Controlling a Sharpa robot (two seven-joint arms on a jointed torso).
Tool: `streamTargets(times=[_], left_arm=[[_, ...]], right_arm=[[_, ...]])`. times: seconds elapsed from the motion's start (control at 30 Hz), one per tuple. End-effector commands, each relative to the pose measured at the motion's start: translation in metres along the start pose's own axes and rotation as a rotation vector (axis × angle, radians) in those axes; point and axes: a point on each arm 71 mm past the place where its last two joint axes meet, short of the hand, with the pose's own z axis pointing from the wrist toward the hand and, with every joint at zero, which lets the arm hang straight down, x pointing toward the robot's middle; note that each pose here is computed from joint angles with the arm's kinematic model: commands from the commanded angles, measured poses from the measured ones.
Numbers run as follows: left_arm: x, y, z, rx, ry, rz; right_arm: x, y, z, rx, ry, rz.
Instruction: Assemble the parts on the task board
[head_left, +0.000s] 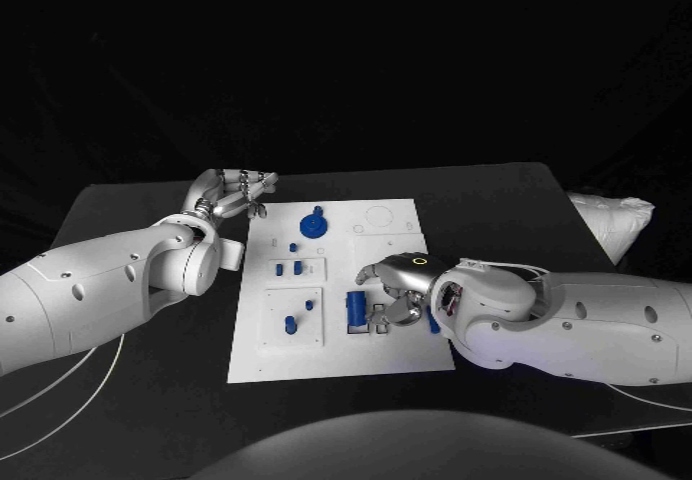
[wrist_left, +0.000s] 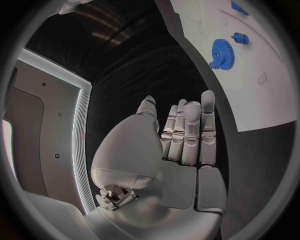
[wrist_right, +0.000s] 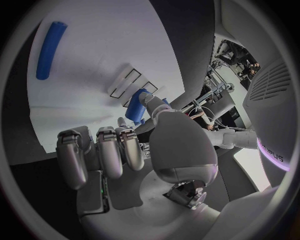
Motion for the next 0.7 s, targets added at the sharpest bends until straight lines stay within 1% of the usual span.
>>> streamTargets(times=[0.03,0.17,0.43,0.7], left_arm=[[0.0026,-0.0012,0.0001,0.007,0.019,-0.006],[0.0025,-0.0011,0.0001,0.007,0.018,-0.006],[0.0026,-0.0011,0.0,0.007,0.019,-0.006],[0.0025,-0.0012,-0.0002,0.008,0.018,-0.006]], right_arm=[[0.0013,-0.0011,0.0,0.016,0.013,-0.017],[0.0006,-0.001,-0.0003,0.014,0.003,-0.012],[-0.0023,0.0006,-0.0017,-0.004,-0.036,0.002],[-0.0066,0.0064,-0.0071,-0.056,-0.097,-0.018]])
